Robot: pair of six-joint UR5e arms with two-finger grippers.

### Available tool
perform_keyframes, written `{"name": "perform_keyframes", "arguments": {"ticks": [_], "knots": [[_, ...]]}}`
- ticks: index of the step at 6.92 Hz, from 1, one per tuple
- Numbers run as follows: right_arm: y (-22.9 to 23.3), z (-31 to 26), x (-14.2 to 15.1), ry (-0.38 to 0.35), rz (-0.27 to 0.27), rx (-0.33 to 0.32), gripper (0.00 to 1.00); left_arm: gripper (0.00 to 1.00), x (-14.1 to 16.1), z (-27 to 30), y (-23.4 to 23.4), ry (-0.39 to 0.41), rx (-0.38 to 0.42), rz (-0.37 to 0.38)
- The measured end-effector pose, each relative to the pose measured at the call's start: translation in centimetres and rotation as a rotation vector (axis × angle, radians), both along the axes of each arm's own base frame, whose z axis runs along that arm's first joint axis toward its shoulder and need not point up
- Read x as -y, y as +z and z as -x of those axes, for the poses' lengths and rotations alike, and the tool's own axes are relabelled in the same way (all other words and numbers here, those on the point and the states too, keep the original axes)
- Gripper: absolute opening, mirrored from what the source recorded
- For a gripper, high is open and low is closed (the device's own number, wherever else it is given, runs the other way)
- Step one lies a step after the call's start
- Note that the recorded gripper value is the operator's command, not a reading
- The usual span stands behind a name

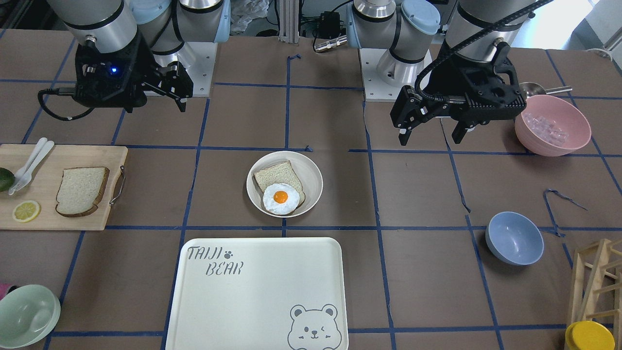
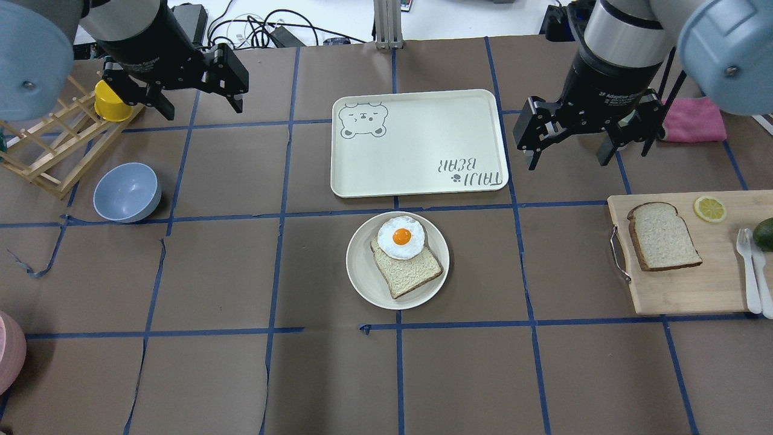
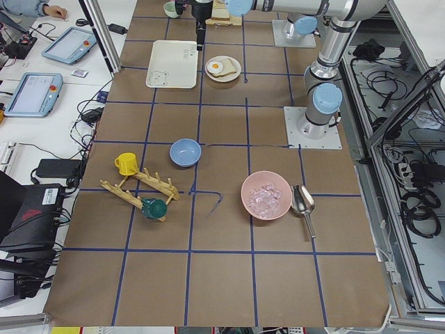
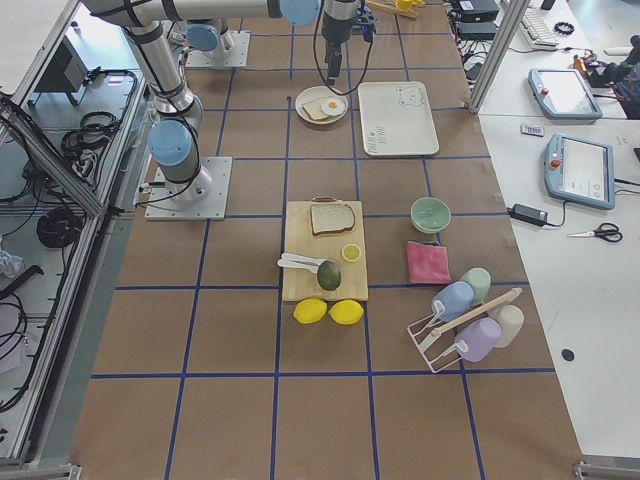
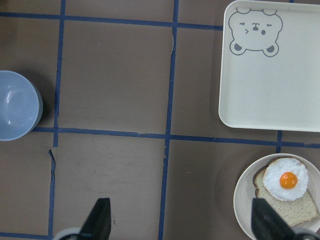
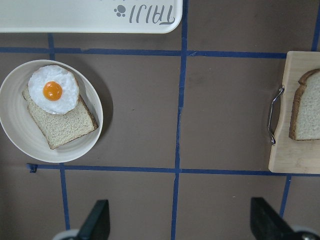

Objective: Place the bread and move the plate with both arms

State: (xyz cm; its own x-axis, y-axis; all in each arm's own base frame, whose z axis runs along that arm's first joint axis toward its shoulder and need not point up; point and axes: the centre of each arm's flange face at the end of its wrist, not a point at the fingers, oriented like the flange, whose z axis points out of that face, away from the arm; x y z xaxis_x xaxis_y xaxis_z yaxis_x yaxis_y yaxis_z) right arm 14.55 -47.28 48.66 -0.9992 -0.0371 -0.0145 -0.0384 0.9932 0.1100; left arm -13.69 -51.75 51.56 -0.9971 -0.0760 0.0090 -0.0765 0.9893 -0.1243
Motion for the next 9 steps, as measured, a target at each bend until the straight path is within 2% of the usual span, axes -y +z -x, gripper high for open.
{"name": "perform_keyframes", "arguments": {"ticks": [9], "knots": [[-1.0,-0.1,0.8,-0.006,-0.014,0.011,1.0,1.0,0.0,0.0,0.0,-0.001,-0.001,0.0]]}}
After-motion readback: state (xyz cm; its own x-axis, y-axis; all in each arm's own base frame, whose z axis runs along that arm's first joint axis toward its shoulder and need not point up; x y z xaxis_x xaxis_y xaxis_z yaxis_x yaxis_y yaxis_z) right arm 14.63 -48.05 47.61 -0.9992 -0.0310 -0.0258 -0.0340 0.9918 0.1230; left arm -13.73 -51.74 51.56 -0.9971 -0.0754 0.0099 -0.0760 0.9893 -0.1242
